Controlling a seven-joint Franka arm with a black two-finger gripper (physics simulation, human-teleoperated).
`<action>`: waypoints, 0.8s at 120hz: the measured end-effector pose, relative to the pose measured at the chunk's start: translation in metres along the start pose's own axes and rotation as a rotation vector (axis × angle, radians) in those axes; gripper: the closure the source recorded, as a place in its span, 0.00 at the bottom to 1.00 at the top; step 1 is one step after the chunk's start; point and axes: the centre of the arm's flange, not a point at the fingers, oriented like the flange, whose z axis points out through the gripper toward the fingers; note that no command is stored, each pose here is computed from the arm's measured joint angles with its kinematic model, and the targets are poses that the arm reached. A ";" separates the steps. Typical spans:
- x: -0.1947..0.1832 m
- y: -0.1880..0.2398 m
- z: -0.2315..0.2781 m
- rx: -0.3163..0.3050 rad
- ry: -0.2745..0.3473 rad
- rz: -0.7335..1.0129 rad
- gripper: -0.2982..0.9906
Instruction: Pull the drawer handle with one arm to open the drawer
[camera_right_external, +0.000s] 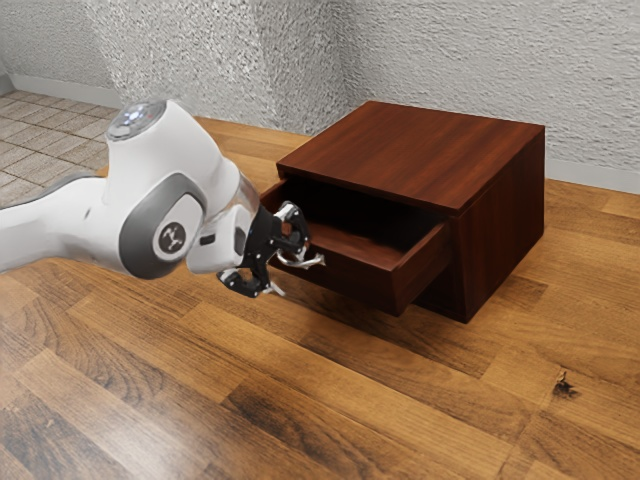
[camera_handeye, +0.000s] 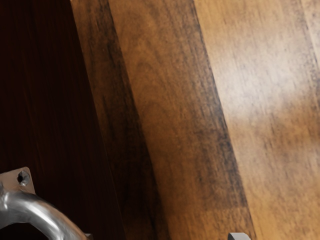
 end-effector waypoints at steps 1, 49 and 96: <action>0.001 0.001 -0.001 0.000 -0.001 0.000 0.57; 0.088 0.021 -0.276 0.315 -0.097 0.090 0.39; 0.062 0.020 -0.301 -0.014 -0.086 -0.742 0.25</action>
